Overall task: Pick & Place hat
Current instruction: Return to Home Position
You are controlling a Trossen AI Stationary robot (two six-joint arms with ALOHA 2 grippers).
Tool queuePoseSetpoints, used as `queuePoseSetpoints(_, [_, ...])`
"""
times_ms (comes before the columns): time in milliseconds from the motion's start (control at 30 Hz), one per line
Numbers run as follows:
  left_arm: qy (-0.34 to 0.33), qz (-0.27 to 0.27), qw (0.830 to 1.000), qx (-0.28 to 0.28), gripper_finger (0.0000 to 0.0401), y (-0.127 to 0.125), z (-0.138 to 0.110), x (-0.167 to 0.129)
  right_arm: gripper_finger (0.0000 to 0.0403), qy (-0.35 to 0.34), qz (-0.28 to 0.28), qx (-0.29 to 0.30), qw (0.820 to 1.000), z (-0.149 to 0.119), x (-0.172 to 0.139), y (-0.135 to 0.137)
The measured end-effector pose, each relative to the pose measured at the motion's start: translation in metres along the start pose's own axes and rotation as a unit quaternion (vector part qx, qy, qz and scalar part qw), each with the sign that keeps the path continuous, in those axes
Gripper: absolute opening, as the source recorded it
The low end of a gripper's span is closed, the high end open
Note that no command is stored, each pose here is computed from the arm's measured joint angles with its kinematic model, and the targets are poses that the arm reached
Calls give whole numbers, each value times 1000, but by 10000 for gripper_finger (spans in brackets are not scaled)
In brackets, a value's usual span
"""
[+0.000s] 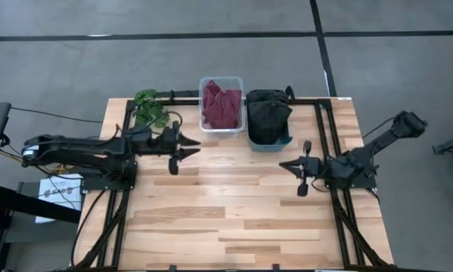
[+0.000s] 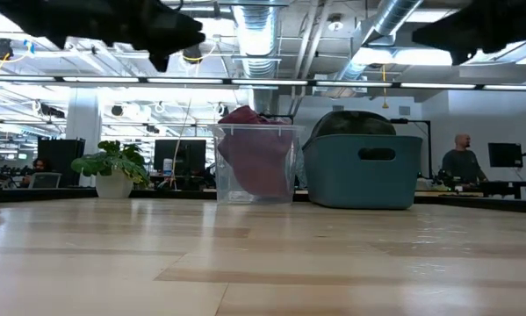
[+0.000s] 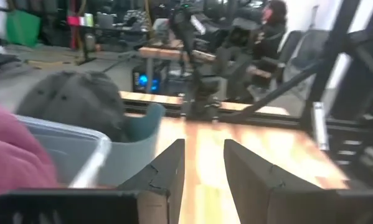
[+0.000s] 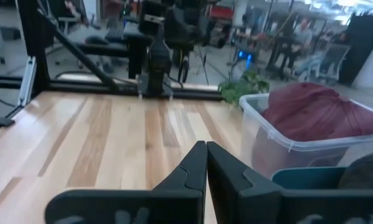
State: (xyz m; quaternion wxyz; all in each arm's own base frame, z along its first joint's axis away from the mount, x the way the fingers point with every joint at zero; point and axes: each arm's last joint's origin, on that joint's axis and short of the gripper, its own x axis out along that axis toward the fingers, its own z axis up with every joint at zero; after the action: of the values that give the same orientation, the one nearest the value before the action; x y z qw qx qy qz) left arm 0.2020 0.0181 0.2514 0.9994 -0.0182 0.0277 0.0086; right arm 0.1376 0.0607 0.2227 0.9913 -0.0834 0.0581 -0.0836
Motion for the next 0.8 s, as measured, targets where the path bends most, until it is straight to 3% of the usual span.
queuePoseSetpoints(100, [-24,-34,999,-33,110,-13,-7,-8,4,-18,-3,3,1000,-10,-3,3])
queuePoseSetpoints(200, [-71,-88,993,-27,110,-32,-12,-14,4,-25,-2,7,1000,-17,-5,6])
queuePoseSetpoints(267, [-77,-91,993,-16,110,-38,-18,-17,4,-31,-5,12,999,-20,-7,7])
queuePoseSetpoints(333, [-88,-79,992,-48,110,-42,-21,-18,4,-30,-6,12,999,-24,-8,8])
queuePoseSetpoints(400, [-115,-109,985,-69,110,-52,-19,-18,4,-28,-8,13,999,-26,-9,8])
queuePoseSetpoints(467, [-119,-146,981,-54,110,-63,-21,-17,4,-28,-5,19,999,-27,-10,9])
queuePoseSetpoints(567, [-118,-118,985,-38,110,-62,-22,-16,4,-29,0,25,999,-27,-11,11])
queuePoseSetpoints(800, [-96,-65,992,-39,110,-29,-26,-9,4,-33,5,61,998,-26,-12,11])
